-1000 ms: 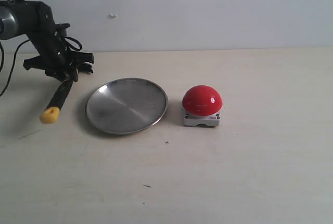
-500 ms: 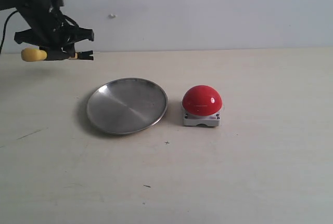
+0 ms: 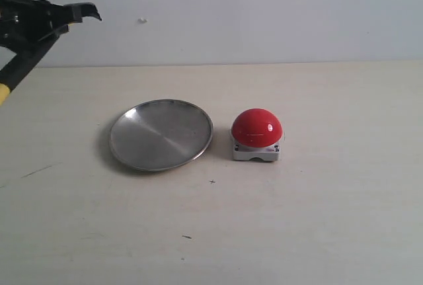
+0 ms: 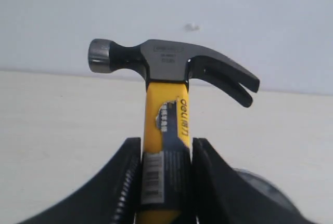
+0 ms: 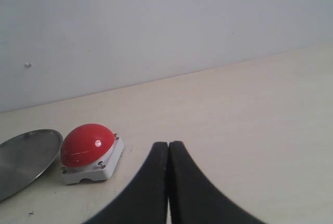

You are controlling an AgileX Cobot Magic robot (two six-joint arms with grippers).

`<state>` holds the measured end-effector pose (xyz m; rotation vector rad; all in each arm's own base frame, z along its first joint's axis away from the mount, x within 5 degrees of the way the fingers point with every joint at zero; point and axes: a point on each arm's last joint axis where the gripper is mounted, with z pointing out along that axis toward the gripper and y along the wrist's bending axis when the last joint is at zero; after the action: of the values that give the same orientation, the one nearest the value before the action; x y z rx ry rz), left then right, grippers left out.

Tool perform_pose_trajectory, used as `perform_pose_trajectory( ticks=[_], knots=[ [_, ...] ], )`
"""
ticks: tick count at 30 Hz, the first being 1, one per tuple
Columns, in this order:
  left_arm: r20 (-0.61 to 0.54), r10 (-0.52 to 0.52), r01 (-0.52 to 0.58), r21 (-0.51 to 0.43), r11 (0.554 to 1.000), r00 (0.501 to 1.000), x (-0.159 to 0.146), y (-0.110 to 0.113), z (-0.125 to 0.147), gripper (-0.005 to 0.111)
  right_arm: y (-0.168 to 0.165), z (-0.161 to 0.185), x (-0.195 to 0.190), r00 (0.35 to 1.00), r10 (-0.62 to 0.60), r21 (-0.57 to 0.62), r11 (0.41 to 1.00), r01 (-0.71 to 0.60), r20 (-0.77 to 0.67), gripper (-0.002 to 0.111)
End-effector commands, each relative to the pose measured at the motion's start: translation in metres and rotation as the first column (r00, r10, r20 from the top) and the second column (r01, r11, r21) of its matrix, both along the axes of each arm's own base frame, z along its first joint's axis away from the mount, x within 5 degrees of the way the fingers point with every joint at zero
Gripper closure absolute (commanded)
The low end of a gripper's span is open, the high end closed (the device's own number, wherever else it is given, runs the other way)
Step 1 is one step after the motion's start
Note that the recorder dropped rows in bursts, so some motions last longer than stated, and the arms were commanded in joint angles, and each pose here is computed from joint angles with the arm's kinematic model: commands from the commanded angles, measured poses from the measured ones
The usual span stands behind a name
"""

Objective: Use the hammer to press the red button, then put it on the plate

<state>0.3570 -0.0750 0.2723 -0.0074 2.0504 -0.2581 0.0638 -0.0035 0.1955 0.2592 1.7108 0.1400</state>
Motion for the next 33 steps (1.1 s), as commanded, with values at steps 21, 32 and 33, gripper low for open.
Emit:
perform_pose_trajectory(
  ticks=[21,32,33],
  knots=[
    [0.4,0.022,0.161,-0.419,0.894,0.916,-0.149,0.017,0.044,0.107,0.0,0.012,0.001,0.985,-0.077,0.434,0.901,0.002,0.154,0.108],
    [0.361,-0.083,0.216,-0.345,0.914,0.929,-0.116,-0.03,0.011,0.107,0.014,0.033,-0.002,0.961,0.139,0.508,0.826,-0.245,0.238,0.108],
    [0.351,-0.085,0.212,-0.343,0.915,0.933,-0.112,-0.032,0.01,0.107,0.016,0.039,-0.003,0.949,0.167,0.494,0.822,-0.283,0.266,0.108]
  ],
)
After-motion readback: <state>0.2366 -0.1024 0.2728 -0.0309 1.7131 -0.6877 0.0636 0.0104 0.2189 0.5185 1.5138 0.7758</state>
